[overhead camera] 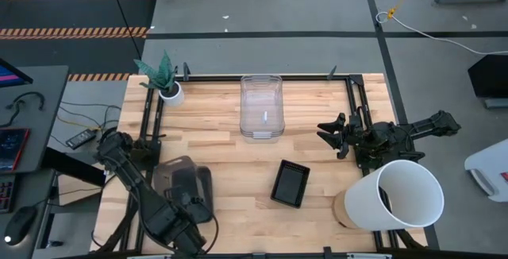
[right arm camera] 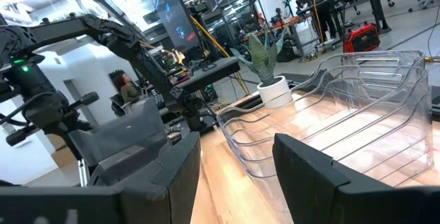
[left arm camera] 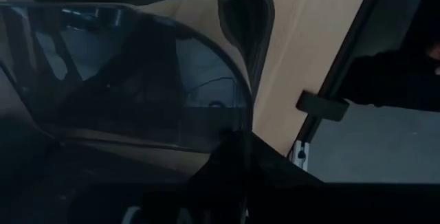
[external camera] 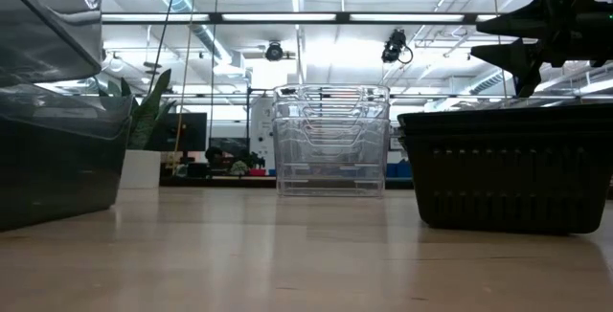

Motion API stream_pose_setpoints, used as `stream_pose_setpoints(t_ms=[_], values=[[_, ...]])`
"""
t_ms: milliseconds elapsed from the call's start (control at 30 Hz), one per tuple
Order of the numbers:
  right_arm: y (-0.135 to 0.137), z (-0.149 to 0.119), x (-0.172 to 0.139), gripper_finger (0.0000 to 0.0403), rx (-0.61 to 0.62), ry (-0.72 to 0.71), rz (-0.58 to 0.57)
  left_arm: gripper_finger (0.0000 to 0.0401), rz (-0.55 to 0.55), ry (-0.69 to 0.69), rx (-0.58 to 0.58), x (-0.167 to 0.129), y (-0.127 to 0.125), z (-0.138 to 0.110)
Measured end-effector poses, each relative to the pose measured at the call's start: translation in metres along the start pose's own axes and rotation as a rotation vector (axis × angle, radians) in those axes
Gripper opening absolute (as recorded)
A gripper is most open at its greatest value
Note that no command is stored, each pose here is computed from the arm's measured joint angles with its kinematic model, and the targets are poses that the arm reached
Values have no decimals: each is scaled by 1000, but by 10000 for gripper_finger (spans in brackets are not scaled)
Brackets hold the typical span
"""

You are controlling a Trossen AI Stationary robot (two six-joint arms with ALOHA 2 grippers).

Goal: Stack baskets by color
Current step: Stack the top transparent black bin on the bottom transparent black bin

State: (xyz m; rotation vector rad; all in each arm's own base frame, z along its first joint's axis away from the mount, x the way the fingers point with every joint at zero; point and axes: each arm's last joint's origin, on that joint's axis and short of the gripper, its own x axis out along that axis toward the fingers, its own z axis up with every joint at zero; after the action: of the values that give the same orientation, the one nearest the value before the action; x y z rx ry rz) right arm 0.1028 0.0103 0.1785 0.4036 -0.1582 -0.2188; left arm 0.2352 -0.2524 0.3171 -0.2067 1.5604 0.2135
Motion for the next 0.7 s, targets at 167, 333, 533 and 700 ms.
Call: stream_pose_setpoints(t_ms=[167,333,533,700], values=[[0,0,0,188,0,0,0,0,-38,-17,-16,0,-1,7],[0,0,0,188,0,0,0,0,-11,-7,-11,0,2,7],[0,0,0,188,0,0,0,0,-7,-9,-10,1,2,7],[0,0,0,188,0,0,0,0,-3,-3,-11,6,-2,9]])
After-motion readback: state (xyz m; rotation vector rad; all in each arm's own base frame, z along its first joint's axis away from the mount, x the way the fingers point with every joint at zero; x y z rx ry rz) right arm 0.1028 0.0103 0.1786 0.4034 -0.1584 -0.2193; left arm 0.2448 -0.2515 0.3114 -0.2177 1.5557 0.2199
